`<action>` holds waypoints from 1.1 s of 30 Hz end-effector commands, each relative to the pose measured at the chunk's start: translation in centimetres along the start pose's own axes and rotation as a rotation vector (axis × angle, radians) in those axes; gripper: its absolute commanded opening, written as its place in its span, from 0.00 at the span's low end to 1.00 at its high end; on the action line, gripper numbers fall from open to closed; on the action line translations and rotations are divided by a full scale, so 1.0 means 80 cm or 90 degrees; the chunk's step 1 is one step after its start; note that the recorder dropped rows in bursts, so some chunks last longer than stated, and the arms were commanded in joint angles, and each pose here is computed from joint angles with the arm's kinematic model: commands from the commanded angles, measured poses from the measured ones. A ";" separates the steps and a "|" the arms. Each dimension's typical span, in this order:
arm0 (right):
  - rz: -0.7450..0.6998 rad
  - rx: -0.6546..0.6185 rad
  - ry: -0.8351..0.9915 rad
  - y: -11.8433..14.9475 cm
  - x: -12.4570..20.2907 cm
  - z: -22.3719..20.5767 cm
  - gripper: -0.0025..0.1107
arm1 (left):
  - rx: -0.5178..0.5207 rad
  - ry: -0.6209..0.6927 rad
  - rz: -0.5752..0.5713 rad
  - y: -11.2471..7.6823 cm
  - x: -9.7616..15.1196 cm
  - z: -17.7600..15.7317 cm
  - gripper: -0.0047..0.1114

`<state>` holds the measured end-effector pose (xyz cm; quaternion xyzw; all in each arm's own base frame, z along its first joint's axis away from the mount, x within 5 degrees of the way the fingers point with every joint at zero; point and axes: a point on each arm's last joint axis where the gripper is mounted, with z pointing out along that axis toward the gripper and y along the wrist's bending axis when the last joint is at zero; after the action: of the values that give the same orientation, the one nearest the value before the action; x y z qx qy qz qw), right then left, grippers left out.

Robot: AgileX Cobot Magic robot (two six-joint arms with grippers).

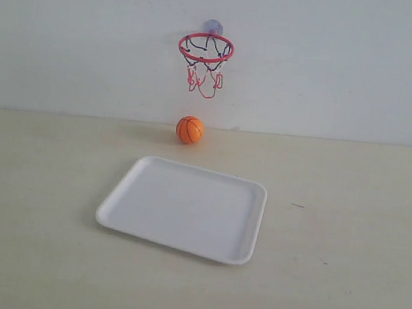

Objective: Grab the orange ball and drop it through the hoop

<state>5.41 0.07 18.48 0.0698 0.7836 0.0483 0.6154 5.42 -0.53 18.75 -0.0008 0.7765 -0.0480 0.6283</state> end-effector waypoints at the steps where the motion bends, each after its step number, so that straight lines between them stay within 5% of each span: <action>1: -0.037 0.004 0.002 -0.001 0.002 0.000 0.02 | -0.001 -0.004 -0.004 0.000 0.001 0.000 0.08; 15: -0.078 -0.118 0.024 0.012 0.005 -0.001 0.02 | -0.001 -0.004 -0.004 0.000 0.001 0.000 0.08; 33: -0.073 -0.124 0.025 0.013 0.006 -0.002 0.02 | -0.001 -0.004 -0.004 0.000 0.001 0.000 0.08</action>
<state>5.25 1.18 18.34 -0.0339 0.7909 0.0936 0.6038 5.42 -0.53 18.75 -0.0008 0.7765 -0.0480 0.6283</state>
